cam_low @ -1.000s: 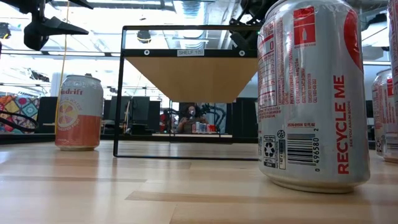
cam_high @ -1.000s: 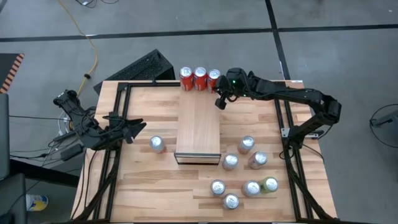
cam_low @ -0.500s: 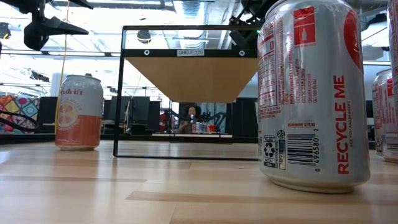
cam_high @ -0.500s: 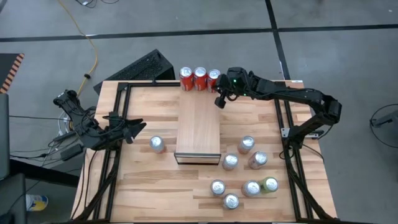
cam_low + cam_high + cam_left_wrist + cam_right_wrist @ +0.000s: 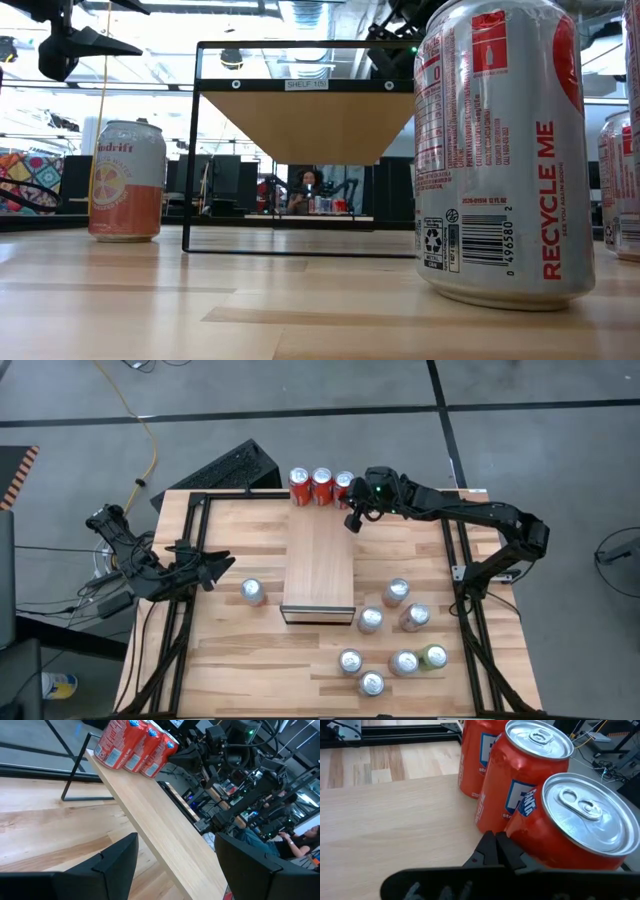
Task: Place canned beverage on shelf
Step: Put the red soda can on the shelf aligned with the other red soda can
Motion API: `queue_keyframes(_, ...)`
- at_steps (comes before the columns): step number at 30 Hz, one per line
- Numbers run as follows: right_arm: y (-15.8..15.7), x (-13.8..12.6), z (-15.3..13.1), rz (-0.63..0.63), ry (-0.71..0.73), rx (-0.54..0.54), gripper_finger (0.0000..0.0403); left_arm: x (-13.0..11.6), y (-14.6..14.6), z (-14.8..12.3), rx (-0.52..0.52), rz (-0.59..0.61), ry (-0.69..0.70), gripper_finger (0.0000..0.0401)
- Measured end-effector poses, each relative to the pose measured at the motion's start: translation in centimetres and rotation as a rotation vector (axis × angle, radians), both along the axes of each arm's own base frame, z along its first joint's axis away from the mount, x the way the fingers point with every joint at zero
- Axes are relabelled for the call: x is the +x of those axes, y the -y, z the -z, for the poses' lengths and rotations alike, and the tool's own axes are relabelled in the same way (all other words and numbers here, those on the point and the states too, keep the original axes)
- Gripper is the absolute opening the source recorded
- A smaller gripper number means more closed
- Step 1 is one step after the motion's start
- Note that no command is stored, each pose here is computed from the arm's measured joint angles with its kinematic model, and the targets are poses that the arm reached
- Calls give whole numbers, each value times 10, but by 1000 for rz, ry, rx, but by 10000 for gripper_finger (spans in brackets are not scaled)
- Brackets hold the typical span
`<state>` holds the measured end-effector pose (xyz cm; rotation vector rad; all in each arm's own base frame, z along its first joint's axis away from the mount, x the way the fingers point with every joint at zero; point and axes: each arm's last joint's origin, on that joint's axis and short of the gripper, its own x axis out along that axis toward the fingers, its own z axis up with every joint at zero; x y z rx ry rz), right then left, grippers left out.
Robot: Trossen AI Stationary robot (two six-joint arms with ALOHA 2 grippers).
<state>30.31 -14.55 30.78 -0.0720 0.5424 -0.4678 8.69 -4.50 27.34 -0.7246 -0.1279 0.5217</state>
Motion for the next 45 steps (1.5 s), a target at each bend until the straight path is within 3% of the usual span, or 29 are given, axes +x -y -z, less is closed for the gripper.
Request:
queue_keyframes(16, -8, 4, -2, -39, 9, -17, 0, 0, 0, 0, -9, 0, 5, 251)
queue_keyframes(23, -33, -5, -1, -49, -127, -2, 0, 0, 1, 0, -14, 24, 2, 251)
queue_keyframes(26, -29, -9, 3, 20, -190, -27, 0, 0, 1, 0, -13, 25, 1, 251)
queue_keyframes(31, -17, -10, 5, 64, -181, -32, 0, 0, 1, 0, -8, 24, -2, 251)
queue_keyframes(45, -5, -4, 9, 44, -147, -34, 0, 0, 0, 1, 5, 12, -10, 251)
